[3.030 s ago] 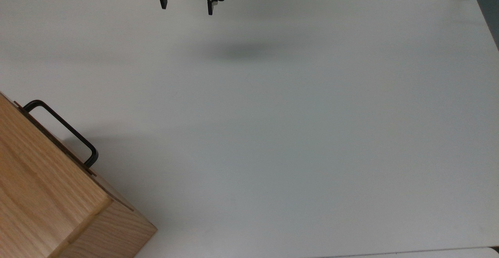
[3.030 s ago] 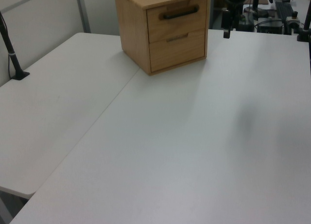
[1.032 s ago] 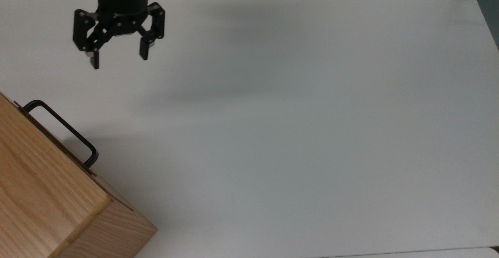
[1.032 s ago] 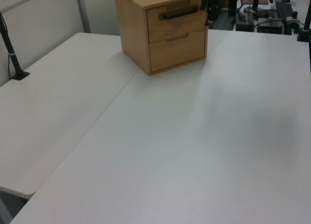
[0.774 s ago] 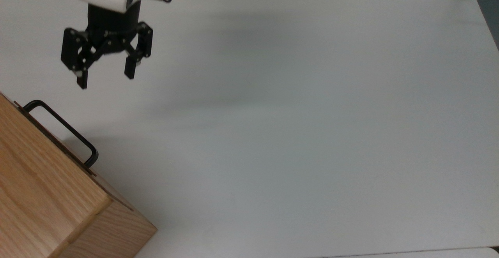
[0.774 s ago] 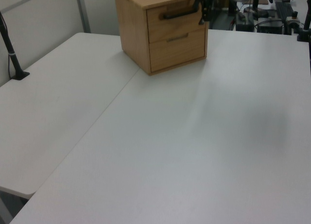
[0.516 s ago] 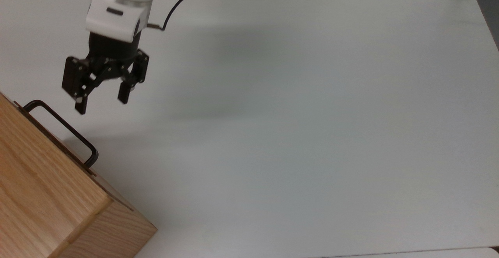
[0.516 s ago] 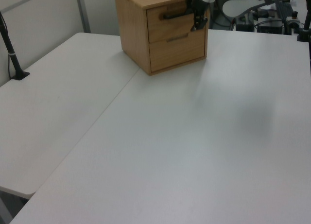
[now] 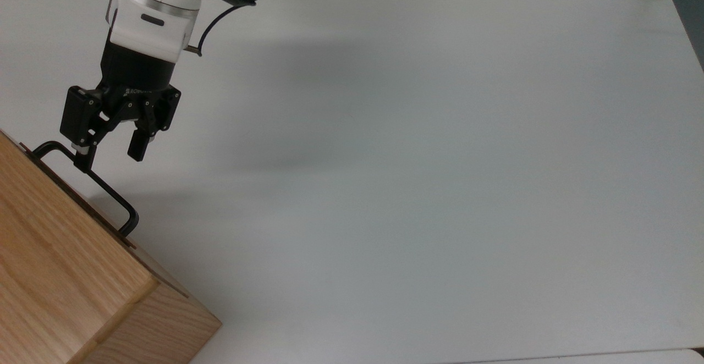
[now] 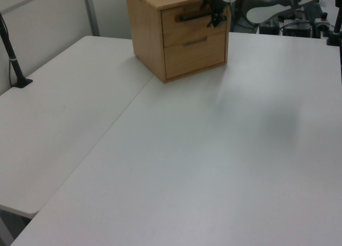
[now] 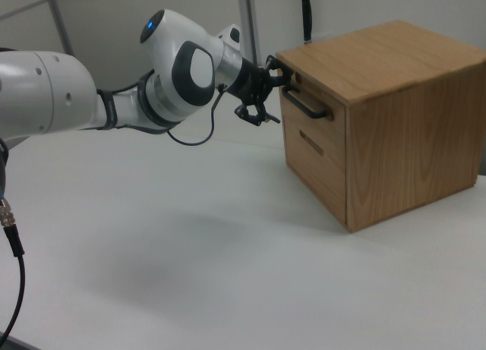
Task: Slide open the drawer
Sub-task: 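Close the gripper around the black drawer handle, then pull the handle away from the cabinet, sliding the upper drawer out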
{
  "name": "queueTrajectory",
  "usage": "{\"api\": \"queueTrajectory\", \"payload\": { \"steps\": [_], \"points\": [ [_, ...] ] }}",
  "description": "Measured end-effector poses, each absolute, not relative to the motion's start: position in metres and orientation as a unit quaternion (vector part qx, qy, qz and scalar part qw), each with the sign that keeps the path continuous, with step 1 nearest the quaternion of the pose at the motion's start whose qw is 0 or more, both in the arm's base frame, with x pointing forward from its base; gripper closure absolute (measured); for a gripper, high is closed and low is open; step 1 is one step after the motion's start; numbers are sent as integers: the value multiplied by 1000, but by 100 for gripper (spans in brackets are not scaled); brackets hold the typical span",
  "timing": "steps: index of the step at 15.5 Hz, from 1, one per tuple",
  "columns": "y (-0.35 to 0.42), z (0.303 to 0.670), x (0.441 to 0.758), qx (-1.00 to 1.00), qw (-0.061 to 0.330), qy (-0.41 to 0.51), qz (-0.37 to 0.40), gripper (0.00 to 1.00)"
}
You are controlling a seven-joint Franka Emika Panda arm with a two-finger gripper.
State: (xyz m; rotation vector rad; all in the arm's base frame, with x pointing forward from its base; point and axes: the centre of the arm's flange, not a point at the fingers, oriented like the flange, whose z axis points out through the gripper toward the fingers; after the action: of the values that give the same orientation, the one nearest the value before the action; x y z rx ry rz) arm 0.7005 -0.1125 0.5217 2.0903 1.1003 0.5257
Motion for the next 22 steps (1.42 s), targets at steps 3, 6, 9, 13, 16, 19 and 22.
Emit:
{"api": "queueTrajectory", "payload": {
  "steps": [3,6,9,13,16,19,22],
  "points": [
    [-119,509,705,791,370,443,205,36],
    [-126,499,708,782,378,450,206,51],
    [-127,507,710,779,384,448,212,76],
    [-128,508,710,781,383,444,215,82],
    [-126,508,709,781,383,444,215,82],
    [-120,510,701,782,378,448,214,82],
    [-106,513,683,788,366,449,209,82]
  ]
}}
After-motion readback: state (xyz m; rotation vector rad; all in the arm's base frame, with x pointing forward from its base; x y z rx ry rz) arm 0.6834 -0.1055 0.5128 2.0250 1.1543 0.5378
